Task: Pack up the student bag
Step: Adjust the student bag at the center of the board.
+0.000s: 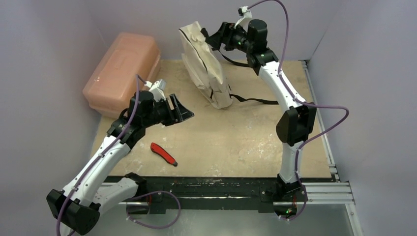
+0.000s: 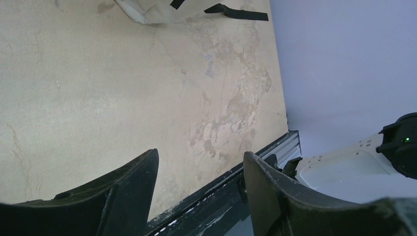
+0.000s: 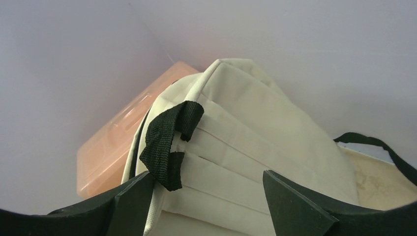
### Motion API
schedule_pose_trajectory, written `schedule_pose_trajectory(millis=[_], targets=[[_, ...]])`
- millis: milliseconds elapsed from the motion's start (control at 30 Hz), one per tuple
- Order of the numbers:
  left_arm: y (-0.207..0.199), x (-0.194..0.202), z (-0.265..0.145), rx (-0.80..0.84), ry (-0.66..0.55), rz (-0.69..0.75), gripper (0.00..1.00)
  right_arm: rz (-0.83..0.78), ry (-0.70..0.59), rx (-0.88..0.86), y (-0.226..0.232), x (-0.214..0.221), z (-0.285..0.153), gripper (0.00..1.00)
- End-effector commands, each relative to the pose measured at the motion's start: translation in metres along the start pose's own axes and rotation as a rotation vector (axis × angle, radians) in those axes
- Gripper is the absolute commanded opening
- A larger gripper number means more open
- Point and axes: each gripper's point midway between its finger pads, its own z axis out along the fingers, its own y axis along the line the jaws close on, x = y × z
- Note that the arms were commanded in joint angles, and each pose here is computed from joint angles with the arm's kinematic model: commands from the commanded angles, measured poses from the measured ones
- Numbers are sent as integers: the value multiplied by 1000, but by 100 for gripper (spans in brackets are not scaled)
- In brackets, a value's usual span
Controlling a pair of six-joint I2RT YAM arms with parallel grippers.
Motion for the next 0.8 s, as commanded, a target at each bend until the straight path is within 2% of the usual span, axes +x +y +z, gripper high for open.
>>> schedule_pose_trajectory(millis=[0, 33, 100, 167, 267, 367, 467, 600, 767], targets=[[0, -28, 20, -14, -70, 8, 73, -75, -42, 34, 3, -26, -8, 85], [4, -49, 28, -49, -111, 19, 78, -72, -33, 37, 2, -23, -7, 86], [17, -85, 48, -109, -117, -18, 76, -55, -20, 66, -5, -16, -6, 86], [19, -106, 72, -85, -95, -78, 75, -46, -12, 76, -11, -8, -3, 83], [0, -133, 96, 75, -127, -125, 77, -33, 12, 81, -22, 7, 5, 78], [-13, -173, 109, 132, -248, -38, 83, -21, 27, 54, -21, 15, 8, 77], [-28, -214, 121, 140, -281, 84, 84, -59, 38, -19, 2, 16, -2, 82], [-22, -217, 138, 120, -199, 108, 76, -189, 30, -112, 33, 23, -23, 93], [-15, -209, 142, 125, -199, 78, 74, -272, -24, -142, 43, 21, -36, 96]])
